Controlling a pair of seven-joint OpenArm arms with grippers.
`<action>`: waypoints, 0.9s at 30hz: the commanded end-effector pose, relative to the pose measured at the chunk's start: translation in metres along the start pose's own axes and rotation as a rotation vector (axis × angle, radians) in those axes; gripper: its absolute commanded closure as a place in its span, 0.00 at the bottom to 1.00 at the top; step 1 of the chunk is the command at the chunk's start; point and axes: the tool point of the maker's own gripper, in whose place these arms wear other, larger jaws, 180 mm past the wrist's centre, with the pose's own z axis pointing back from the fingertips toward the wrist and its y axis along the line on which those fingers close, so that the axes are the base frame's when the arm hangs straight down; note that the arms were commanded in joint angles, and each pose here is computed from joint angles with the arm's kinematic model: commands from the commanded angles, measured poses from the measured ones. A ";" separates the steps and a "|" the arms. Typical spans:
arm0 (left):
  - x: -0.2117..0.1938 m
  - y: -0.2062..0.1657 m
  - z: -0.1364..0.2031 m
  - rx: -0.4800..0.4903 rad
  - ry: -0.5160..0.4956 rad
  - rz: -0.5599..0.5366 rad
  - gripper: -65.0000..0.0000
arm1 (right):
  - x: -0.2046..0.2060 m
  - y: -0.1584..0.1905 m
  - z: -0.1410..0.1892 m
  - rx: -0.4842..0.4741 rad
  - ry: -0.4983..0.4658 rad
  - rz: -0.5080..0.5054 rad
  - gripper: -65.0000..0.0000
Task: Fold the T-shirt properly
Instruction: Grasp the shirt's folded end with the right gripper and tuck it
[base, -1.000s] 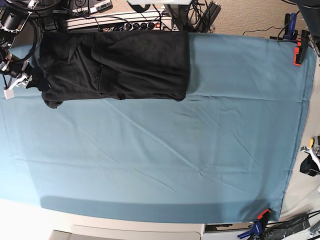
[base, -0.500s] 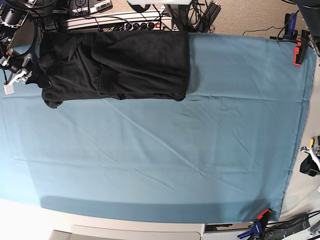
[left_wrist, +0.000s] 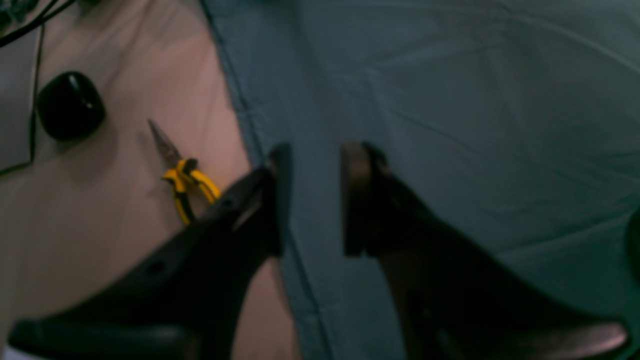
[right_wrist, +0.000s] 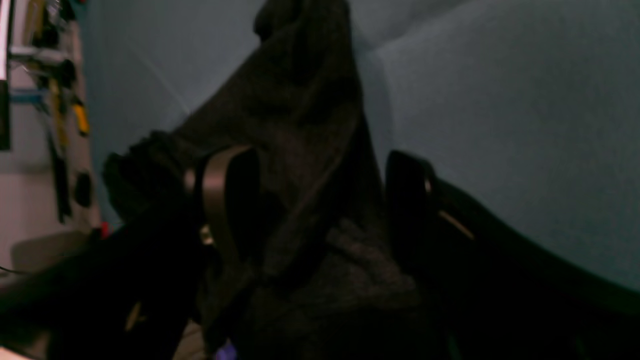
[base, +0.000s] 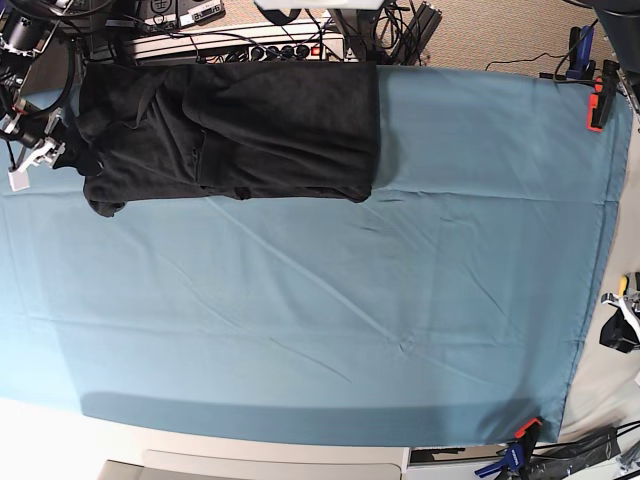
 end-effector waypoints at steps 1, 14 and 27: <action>0.021 0.009 0.013 0.026 -0.068 -0.019 0.72 | -0.014 -0.009 0.003 -0.067 0.106 0.034 0.38; 0.022 0.009 0.014 0.027 -0.071 -0.019 0.72 | -0.030 0.018 -0.020 -0.071 0.267 0.233 0.39; 0.022 0.009 0.014 0.027 -0.070 -0.019 0.72 | -0.020 0.038 -0.024 0.030 0.199 0.198 1.00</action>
